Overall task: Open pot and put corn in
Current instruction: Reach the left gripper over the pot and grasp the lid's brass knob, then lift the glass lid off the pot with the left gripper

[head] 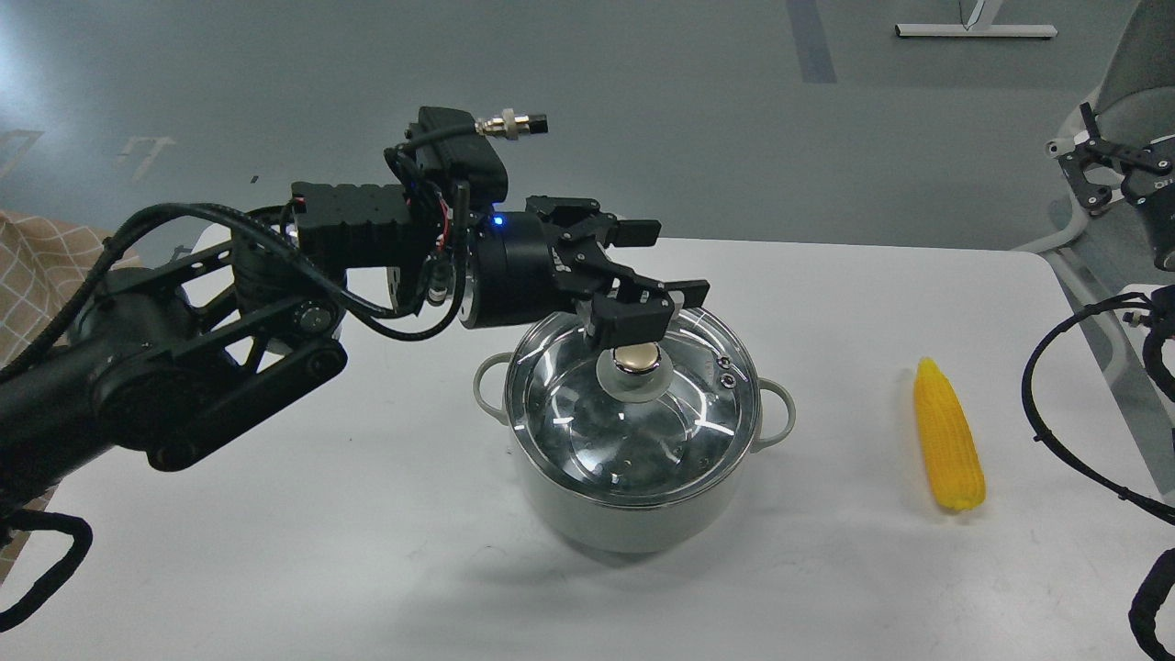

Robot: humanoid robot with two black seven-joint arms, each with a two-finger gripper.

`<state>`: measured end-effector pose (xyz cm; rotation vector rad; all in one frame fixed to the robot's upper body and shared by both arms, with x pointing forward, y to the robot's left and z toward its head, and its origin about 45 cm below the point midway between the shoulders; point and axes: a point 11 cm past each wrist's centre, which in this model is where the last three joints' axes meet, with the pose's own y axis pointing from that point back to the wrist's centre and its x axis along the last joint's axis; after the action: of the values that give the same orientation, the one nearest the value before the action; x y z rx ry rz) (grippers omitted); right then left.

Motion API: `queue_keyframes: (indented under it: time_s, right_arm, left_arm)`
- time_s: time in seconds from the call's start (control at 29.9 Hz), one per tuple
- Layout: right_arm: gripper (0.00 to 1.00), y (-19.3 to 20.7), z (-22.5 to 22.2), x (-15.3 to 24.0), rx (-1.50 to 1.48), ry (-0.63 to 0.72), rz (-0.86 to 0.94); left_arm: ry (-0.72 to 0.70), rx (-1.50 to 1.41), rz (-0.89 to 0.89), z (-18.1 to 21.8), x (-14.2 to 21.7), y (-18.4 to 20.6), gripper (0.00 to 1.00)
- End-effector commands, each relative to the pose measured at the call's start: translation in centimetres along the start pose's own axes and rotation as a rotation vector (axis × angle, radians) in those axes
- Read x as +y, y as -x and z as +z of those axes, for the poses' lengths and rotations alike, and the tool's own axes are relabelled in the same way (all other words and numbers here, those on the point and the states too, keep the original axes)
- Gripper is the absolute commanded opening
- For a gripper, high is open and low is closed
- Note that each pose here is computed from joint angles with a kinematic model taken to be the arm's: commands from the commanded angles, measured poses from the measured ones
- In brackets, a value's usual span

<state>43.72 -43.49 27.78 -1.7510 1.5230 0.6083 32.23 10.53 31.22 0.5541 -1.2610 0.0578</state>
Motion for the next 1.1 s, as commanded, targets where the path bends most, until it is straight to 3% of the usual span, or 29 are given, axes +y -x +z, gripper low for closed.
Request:
queue_keyframes:
  time_s: [0.0,0.84,1.07]
  right_arm:
    - [1.00,-0.4,0.0,0.4,-0.001,0.000,0.011]
    - [1.00,-0.4,-0.1,0.3,0.001,-0.002,0.010]
    - [1.00,-0.3,0.3,0.3,-0.007,0.001,0.007]
  left_arm:
    - [-0.003,-0.080,-0.046,0.6,-0.9,2.1,0.69]
    - [-0.078,-0.042,-0.065,-1.9,-1.0,6.7,0.69]
    - [-0.082,-0.034,-0.062,-2.0,-1.0,7.1,0.55]
